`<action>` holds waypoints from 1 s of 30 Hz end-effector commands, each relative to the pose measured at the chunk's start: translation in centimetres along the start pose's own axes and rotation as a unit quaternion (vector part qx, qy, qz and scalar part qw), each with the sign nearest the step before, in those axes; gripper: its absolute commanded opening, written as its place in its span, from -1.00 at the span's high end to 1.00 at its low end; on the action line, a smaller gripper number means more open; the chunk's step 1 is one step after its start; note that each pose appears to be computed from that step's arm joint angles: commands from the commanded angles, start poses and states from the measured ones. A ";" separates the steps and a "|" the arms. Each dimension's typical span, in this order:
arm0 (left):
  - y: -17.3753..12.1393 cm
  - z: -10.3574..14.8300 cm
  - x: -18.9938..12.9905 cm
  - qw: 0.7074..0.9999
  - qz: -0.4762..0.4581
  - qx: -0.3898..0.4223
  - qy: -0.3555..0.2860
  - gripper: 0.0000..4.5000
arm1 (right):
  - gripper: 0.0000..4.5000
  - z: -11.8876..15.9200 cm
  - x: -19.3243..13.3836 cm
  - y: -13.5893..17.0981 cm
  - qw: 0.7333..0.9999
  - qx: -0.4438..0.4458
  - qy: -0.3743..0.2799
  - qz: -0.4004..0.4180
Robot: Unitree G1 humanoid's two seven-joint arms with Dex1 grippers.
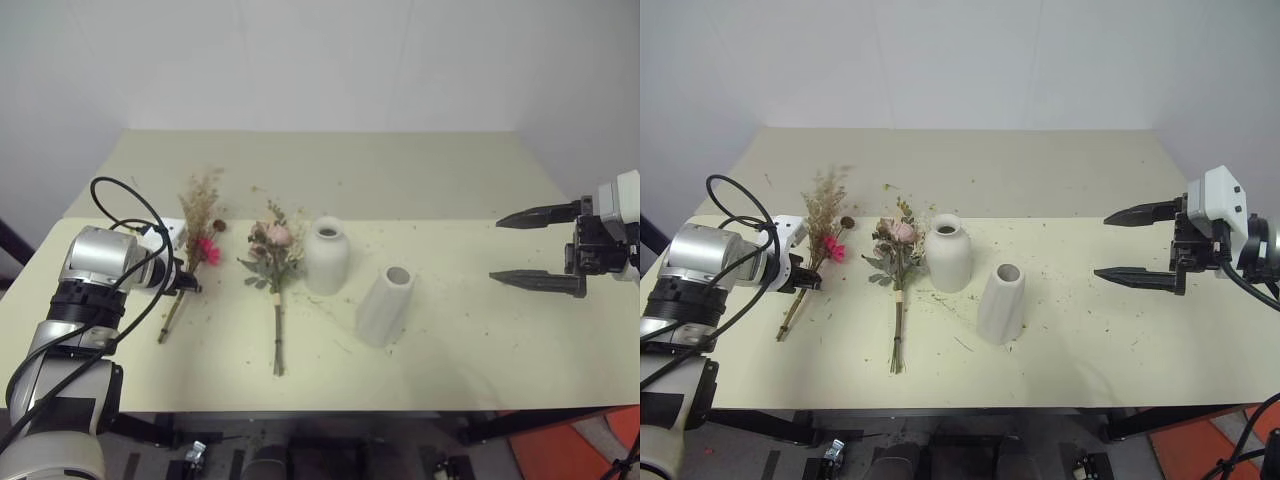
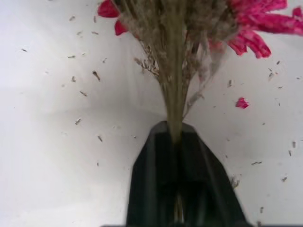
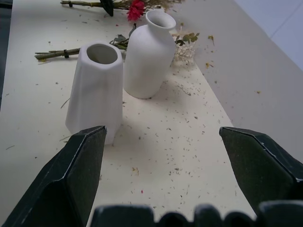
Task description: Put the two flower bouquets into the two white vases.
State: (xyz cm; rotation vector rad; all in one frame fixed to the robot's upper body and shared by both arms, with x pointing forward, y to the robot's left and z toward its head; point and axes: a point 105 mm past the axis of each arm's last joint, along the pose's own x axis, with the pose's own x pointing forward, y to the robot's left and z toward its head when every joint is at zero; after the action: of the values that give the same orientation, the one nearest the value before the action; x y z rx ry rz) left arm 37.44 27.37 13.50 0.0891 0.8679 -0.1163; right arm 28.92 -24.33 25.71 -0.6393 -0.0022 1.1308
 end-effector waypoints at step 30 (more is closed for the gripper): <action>-19.6 17.7 -15.4 0.731 -0.413 0.150 -0.523 0.99 | -1.00 1.6 -0.4 1.0 0.999 -0.008 -0.034 -0.040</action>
State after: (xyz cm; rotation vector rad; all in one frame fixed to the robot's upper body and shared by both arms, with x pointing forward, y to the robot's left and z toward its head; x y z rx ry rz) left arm 39.14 7.04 33.90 -0.1060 -0.2455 -1.0186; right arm 28.05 -23.76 24.95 -0.5938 -0.0250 1.0906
